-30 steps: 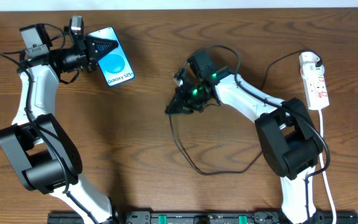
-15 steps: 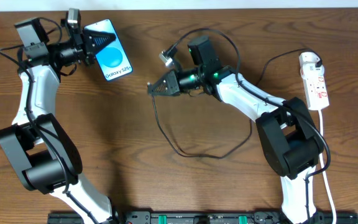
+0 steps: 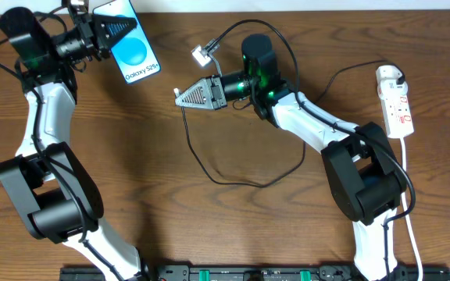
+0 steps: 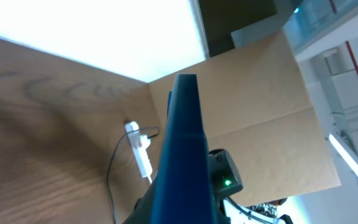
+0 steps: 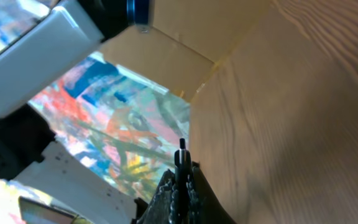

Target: Plug charger to phone and switch on socket

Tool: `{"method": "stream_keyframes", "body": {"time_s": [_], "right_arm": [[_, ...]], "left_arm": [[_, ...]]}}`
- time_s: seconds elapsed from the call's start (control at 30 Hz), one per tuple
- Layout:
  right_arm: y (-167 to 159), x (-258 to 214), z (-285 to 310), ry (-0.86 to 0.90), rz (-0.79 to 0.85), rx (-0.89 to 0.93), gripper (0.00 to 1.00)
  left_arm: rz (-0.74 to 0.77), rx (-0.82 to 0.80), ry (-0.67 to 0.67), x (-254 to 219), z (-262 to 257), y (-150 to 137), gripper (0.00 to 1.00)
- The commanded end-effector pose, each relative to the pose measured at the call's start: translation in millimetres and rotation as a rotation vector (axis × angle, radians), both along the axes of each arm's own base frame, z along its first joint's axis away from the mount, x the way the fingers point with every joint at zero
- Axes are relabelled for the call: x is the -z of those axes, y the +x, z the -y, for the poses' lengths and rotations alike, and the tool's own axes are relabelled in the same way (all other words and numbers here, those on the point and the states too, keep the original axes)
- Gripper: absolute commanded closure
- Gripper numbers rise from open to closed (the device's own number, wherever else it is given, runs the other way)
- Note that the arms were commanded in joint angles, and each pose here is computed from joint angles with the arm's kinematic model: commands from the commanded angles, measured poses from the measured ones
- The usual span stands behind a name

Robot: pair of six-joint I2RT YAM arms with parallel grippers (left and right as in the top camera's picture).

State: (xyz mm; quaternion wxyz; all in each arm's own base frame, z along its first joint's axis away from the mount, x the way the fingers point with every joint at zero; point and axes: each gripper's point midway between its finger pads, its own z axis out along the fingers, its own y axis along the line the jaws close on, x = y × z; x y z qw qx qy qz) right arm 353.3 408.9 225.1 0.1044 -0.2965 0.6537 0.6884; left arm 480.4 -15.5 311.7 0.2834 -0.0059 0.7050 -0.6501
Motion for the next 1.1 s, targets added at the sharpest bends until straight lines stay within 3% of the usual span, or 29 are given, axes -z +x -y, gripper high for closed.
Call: {"method": "stream_keyframes", "body": {"time_s": [0.0,0.33,1.07], "right_arm": [[-13,-17,-2,0.034,0.010,-0.067,0.99],[-37,-47,-13,0.140,0.145,-0.132,0.98],[-21,-56,-19,0.168,0.130,-0.021,0.99]], "left_arm": [[-0.079,-0.010,-0.051,-25,0,-5,0.93],[-0.085,0.028,-0.051,-26,18,-6,0.93],[-0.043,0.118,-0.025,-28,45,-15,0.93]]}}
